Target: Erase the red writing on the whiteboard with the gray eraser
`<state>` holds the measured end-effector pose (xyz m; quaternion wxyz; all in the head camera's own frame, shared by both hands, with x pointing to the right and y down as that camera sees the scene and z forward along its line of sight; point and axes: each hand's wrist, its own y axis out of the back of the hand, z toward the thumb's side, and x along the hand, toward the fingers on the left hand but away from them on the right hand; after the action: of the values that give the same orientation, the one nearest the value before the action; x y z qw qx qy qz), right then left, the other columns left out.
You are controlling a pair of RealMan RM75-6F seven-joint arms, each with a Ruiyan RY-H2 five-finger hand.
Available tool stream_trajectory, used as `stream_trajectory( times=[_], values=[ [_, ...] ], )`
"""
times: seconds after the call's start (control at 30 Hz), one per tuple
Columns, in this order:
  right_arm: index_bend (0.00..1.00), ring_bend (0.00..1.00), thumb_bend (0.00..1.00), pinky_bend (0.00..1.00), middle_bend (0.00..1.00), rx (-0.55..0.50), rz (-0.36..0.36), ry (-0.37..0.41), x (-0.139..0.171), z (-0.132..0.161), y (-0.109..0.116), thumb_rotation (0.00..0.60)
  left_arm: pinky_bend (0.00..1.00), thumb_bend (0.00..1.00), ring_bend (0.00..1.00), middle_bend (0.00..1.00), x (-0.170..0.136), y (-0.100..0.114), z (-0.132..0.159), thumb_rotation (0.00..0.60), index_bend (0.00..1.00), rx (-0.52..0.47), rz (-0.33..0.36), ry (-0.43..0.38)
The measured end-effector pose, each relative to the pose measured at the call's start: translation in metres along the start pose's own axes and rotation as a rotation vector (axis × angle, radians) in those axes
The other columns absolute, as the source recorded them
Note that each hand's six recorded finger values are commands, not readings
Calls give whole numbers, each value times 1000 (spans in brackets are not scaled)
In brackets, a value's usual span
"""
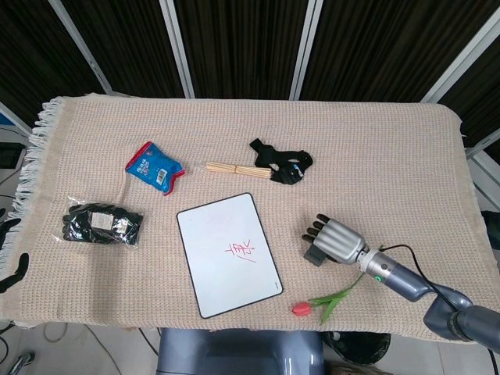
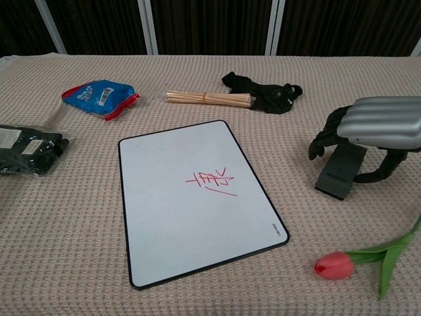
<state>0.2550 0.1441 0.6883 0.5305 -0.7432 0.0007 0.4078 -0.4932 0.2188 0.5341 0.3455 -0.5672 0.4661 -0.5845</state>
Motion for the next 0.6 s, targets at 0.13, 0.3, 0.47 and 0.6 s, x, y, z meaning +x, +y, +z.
stream_trajectory(
  times=[0.13,0.3,0.47,0.6],
  values=[
    [354,345,391,262,368,13,3,0,-3,1,0,600,12,385,0,37,0,1,-1,600,193,-2,1,1],
    [360,344,396,262,368,19,6,-3,-4,0,3,600,12,385,0,37,0,1,-1,600,193,-1,-1,3],
    [363,344,396,262,368,26,27,-5,-3,0,2,600,12,385,0,37,0,0,-1,600,194,-1,-3,3],
    [364,338,396,262,368,32,37,-7,-2,-1,0,600,12,385,0,37,0,0,-1,600,194,1,-5,5]
  ],
)
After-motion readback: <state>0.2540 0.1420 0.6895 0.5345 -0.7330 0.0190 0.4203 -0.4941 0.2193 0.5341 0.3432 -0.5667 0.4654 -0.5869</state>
